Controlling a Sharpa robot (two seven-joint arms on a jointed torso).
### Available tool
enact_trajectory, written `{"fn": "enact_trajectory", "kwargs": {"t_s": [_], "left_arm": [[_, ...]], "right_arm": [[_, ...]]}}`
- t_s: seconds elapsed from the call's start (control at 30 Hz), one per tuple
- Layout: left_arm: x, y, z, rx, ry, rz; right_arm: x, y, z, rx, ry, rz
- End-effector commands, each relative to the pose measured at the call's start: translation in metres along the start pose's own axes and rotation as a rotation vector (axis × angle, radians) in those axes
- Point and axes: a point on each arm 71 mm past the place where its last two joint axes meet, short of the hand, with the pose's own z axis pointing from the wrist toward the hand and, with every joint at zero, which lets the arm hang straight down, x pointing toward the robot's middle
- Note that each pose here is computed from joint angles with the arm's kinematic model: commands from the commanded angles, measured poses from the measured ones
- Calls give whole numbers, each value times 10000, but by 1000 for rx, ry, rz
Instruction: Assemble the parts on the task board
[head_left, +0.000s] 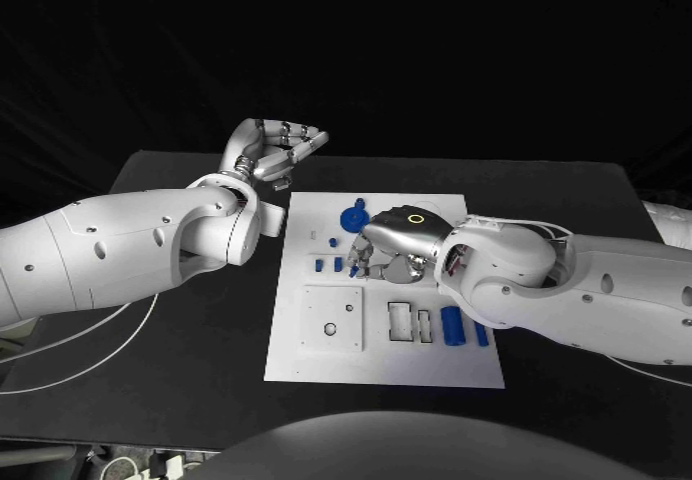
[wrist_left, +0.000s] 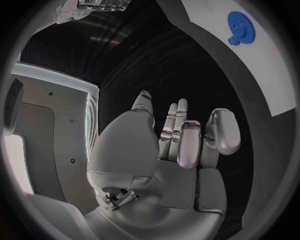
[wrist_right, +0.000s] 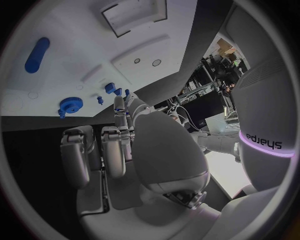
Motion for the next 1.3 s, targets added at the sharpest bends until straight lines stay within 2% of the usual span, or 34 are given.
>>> {"fn": "enact_trajectory", "kwargs": {"t_s": [0.03,0.4,1.3], "left_arm": [[26,-22,-6,21,25,2],[10,-26,-21,25,24,3],[-7,-30,-35,28,23,7]], "right_arm": [[62,39,10,-30,55,-32],[203,76,28,-40,117,-21],[373,129,116,-43,165,-3]]}}
